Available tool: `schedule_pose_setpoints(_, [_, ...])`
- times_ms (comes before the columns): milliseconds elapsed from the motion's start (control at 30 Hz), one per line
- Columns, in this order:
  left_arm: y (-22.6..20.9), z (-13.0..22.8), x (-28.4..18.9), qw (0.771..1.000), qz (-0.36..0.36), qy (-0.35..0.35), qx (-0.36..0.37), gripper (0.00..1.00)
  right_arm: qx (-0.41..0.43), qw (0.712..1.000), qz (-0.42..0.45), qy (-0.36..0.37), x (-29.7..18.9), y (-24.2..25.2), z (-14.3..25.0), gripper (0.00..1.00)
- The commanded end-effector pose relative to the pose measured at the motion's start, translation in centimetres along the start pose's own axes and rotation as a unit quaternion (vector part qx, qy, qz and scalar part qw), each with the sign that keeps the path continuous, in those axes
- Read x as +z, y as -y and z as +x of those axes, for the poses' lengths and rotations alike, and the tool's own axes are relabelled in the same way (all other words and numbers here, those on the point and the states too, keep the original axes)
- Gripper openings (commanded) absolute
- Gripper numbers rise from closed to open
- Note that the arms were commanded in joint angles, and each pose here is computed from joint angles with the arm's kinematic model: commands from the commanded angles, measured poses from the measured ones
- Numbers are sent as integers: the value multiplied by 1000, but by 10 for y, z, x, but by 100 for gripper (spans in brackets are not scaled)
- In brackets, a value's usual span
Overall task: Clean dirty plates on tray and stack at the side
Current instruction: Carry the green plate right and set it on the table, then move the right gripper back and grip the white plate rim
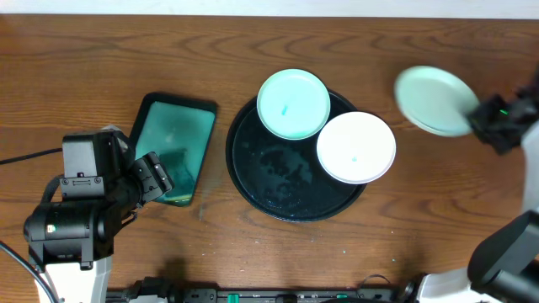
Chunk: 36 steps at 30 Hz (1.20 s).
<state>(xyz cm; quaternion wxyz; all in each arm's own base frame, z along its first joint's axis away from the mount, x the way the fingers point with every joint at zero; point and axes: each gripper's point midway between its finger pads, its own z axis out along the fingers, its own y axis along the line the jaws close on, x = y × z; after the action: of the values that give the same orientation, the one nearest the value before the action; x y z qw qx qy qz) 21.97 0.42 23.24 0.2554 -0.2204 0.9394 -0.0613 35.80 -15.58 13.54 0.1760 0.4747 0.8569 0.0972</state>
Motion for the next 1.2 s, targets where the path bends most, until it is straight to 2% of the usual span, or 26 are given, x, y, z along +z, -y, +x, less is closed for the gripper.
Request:
schedule_pose_setpoints(0, [0, -4, -5, 1000, 0, 8, 5, 80, 16, 999, 50, -15, 15, 41, -10, 1])
schedule_pose_setpoints(167, [0, -4, -5, 1000, 0, 8, 5, 80, 20, 986, 160, -42, 38, 86, -2, 1])
schedule_pose_setpoints(333, [0, -4, -5, 1000, 0, 8, 5, 80, 15, 977, 197, -77, 49, 99, 13, 3])
schedule_pose_setpoints(367, [0, -4, -5, 1000, 0, 8, 5, 80, 13, 976, 205, -78, 48, 101, 15, 20])
schedule_pose_setpoints(400, [0, -4, -5, 1000, 0, 8, 5, 80, 11, 975, 207, -80, 46, 100, 16, 31])
schedule_pose_setpoints(433, [0, -4, -5, 1000, 0, 8, 5, 80, 8, 975, 207, -81, 45, 99, 17, 37])
schedule_pose_setpoints(533, [0, -4, -5, 1000, 0, 8, 5, 80, -47, 976, 193, -83, 35, 84, 23, 42])
schedule_pose_setpoints(633, [0, -4, -5, 1000, 0, 8, 5, 80, -99, 980, 160, -71, 20, 54, 31, 41])
schedule_pose_setpoints(733, [0, -4, -5, 1000, 0, 8, 5, 80, -213, 974, 28, -71, 2, -20, 60, 40])
schedule_pose_setpoints(833, [0, -4, -5, 1000, 0, 9, 5, 80, -365, 917, -141, -81, -33, -119, 136, 36])
schedule_pose_setpoints(900, [0, -4, -5, 1000, 0, 8, 5, 80, -455, 865, -192, -86, -42, -169, 202, 35])
schedule_pose_setpoints(1000, [0, -4, -5, 1000, 0, 8, 5, 80, -532, 810, -223, -99, -33, -211, 293, 33])
schedule_pose_setpoints(1100, [0, -4, -5, 1000, 0, 8, 5, 80, -589, 772, -224, -87, -9, -233, 370, 33])
schedule_pose_setpoints(1167, [0, -4, -5, 1000, 0, 8, 5, 80, -622, 736, -252, -89, 7, -246, 430, 31])
